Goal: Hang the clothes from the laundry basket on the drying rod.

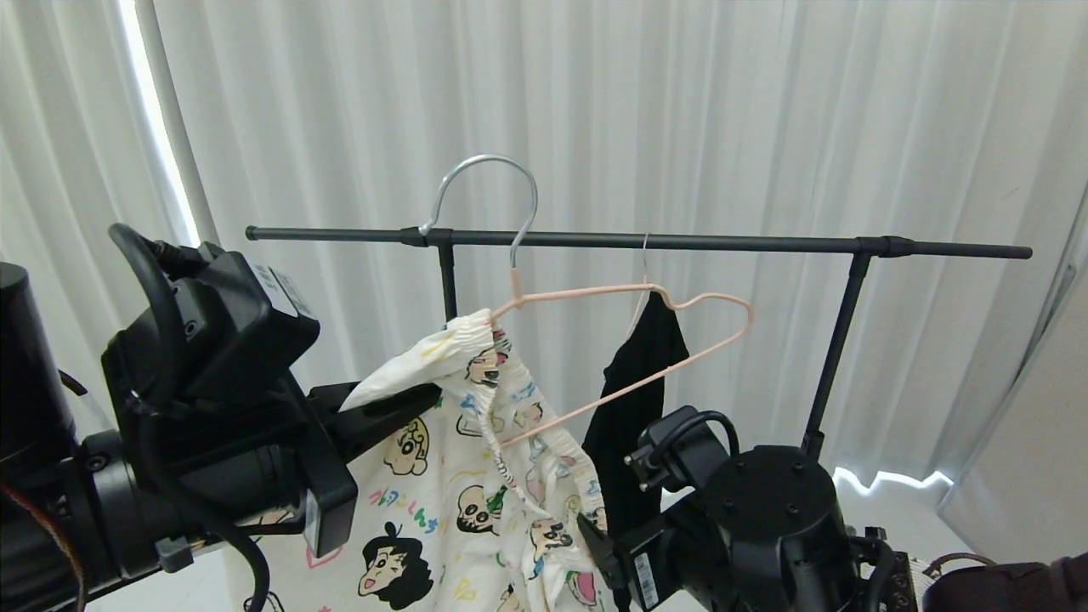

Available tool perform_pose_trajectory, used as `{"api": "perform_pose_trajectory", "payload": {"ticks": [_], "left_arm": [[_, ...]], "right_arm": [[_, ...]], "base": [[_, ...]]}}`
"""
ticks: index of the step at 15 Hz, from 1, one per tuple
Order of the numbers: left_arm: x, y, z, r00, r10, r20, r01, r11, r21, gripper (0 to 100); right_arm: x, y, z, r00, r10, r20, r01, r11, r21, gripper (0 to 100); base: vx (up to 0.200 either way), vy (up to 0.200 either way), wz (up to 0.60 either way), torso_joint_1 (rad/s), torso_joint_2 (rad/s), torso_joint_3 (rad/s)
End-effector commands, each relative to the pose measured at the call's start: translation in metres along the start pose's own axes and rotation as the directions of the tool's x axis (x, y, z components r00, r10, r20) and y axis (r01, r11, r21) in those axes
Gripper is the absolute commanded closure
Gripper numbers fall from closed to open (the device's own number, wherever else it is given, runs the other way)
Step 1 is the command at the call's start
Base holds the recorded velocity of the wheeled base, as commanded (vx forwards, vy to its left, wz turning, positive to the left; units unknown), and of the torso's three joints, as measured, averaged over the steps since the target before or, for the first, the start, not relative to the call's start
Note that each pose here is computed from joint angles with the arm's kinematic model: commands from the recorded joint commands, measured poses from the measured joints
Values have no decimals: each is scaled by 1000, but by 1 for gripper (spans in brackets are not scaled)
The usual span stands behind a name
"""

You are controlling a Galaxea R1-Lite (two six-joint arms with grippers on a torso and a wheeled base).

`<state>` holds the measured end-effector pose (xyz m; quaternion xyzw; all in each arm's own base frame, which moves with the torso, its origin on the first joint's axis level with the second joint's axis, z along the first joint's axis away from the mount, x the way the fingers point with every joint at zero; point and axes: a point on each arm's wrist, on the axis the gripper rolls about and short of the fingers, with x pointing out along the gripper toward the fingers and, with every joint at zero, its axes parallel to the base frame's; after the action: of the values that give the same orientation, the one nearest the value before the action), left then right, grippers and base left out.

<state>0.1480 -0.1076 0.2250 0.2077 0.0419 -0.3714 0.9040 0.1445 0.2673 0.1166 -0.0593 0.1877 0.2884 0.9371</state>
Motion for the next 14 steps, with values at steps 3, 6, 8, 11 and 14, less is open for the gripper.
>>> {"api": "perform_pose_trajectory", "payload": {"ticks": [3, 6, 8, 11, 14], "left_arm": [[-2, 0, -4, 1000, 7, -12, -7, 1000, -15, 100], [-2, 7, -7, 999, 44, -28, -44, 999, -24, 100], [-3, 6, -9, 999, 43, -34, -44, 999, -25, 100], [-5, 6, -17, 997, 52, -60, -54, 998, -31, 100], [-19, -6, -43, 992, 34, -122, -38, 999, -28, 100]], "right_arm": [[3, -16, -10, 997, -69, -46, 67, 997, -47, 0], [4, -54, -6, 979, -202, -41, 198, 977, -76, 0], [0, -67, -5, 970, -238, -42, 234, 968, -86, 0], [-7, -80, -7, 962, -269, -35, 265, 960, -86, 0], [-13, -91, -3, 954, -299, -24, 297, 953, -64, 0]], "base": [[0, 0, 0, 0, 0, 0], [0, 0, 0, 0, 0, 0], [0, 0, 0, 0, 0, 0], [0, 0, 0, 0, 0, 0], [0, 0, 0, 0, 0, 0]]}}
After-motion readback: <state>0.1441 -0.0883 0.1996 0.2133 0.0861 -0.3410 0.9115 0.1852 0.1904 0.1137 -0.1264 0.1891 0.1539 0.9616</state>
